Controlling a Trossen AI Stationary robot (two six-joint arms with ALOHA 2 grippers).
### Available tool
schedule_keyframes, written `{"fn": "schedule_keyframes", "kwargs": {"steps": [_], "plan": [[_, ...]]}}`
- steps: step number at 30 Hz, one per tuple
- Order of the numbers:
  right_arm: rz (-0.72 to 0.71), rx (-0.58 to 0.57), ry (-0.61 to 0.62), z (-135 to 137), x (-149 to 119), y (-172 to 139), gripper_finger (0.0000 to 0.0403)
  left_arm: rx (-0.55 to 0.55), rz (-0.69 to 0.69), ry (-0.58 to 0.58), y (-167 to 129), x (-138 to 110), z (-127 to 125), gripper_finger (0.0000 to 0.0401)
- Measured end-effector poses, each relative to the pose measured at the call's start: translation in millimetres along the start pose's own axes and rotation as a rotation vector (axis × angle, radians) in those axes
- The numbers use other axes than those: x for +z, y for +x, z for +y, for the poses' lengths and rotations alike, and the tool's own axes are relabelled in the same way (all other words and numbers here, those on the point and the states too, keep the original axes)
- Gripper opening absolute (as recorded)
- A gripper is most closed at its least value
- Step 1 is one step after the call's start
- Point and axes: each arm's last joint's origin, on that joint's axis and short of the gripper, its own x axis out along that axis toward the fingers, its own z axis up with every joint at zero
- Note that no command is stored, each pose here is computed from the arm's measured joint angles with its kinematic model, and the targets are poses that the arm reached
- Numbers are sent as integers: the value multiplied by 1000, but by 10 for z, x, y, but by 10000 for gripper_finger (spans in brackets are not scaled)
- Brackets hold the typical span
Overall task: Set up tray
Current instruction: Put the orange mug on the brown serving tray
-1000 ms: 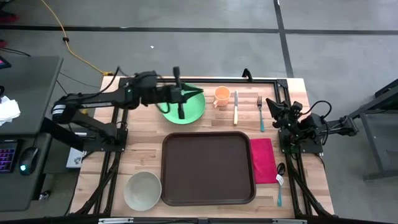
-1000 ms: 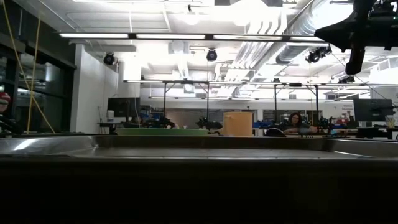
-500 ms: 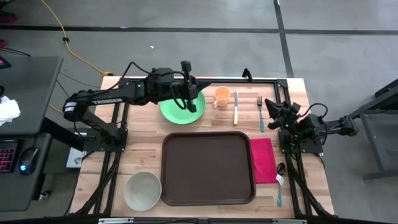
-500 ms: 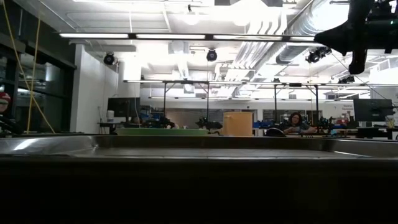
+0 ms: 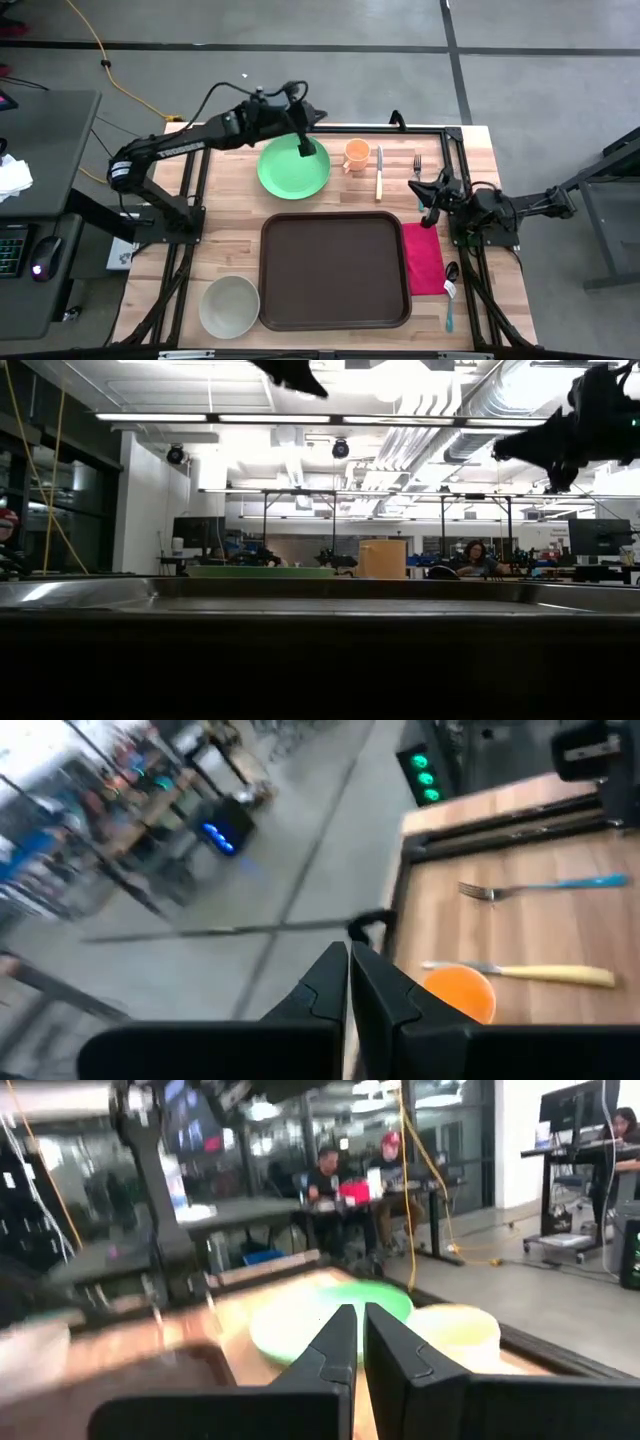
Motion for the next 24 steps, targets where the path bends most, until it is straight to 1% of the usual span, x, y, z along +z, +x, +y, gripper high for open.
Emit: {"fn": "schedule_keyframes", "kwargs": {"steps": [2, 4, 7, 9, 11, 14, 19, 22, 24], "plan": [[13, -1, -11, 1, -13, 3, 0, -62, -22, -9, 137, -62, -9, 46], [14, -7, -19, 0, -14, 4, 0, -117, -33, -7, 286, -116, -78, 46], [19, -16, -21, -2, -20, 5, 0, -133, -11, -4, 520, -226, -176, 46], [18, -27, -17, -6, -20, 5, 0, -124, -18, -6, 643, -271, -217, 46], [21, -34, -20, -6, -23, 7, 0, -122, -18, -15, 717, -321, -204, 46], [26, -34, -22, -6, -28, 9, 0, -115, 9, -68, 834, -426, -188, 46], [27, -42, -23, -8, -30, 9, 0, -103, 56, -128, 966, -586, -143, 46], [28, -44, -23, -8, -31, 9, 0, -91, 66, -134, 1064, -669, -147, 46], [28, -44, -24, -8, -31, 9, 0, -59, 62, -154, 1114, -698, -135, 46]]}}
